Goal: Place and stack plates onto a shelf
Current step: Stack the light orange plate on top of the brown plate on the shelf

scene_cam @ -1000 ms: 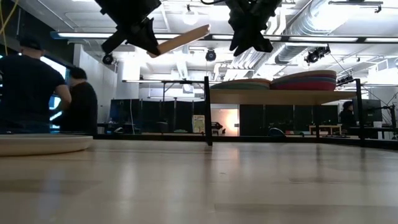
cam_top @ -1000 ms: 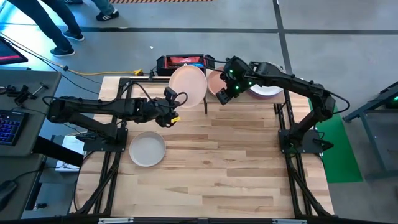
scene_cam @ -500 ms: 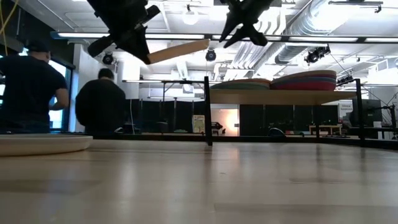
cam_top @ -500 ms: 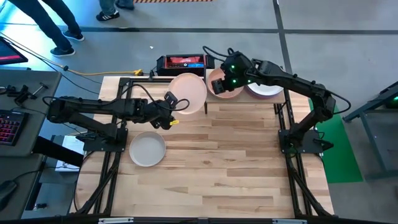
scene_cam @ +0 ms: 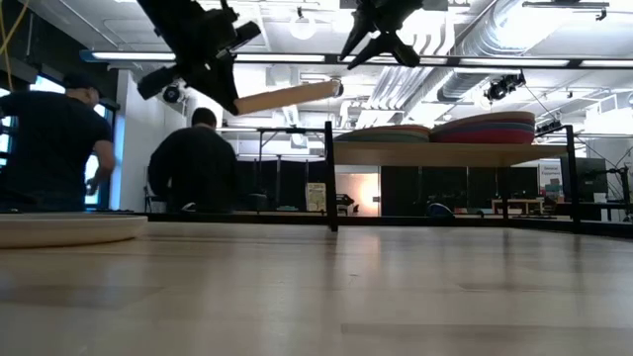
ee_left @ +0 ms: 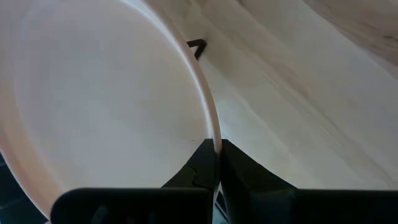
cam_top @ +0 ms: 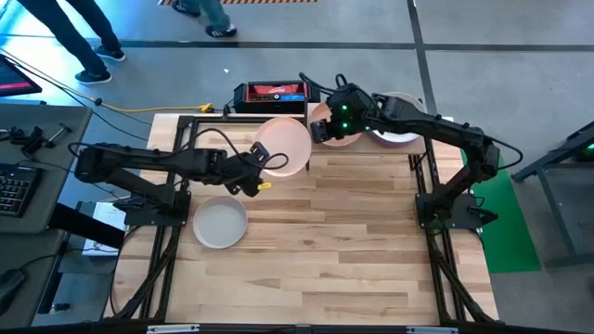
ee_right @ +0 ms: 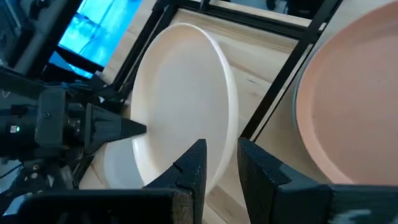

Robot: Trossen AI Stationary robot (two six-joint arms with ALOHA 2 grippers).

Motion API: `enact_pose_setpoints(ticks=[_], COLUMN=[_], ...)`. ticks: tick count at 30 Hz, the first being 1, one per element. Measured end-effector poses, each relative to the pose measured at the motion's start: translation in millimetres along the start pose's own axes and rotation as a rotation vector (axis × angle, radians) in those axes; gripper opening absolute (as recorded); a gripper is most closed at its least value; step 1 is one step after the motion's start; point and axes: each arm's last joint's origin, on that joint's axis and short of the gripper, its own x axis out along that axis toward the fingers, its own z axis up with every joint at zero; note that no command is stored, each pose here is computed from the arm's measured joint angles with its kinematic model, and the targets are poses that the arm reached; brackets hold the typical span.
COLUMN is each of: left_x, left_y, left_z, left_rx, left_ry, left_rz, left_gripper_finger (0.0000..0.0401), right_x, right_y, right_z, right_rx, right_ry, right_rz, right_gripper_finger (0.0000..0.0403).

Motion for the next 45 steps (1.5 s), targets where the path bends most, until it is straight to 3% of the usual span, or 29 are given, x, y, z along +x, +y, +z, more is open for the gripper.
enact_pose_setpoints(ticks=[7, 24, 39, 45], left_x=[9.5, 8.5, 7.9, 7.9], left_y=[-1.0, -0.7, 0.9, 0.8], left_z=[4.0, 6.9, 7.9, 7.7], left_rx=[0.003, -0.013, -0.02, -0.019], left_ry=[0.035, 0.043, 0.052, 0.057], left_rz=[-0.007, 0.016, 0.043, 0.044], left_gripper_finger=[0.0001, 0.0001, 0.0001, 0.0001], right_x=[0.4, 33.8, 50.6, 50.6], right_y=[2.9, 3.1, 4.4, 4.2], right_z=[-3.2, -13.7, -16.5, -16.6], right_rx=[-0.011, -0.041, -0.035, -0.034], right_ry=[-0.041, 0.027, 0.056, 0.065], right_rz=[-0.047, -0.115, -0.098, -0.091], right_gripper_finger=[0.0071, 0.0071, 0.007, 0.0013])
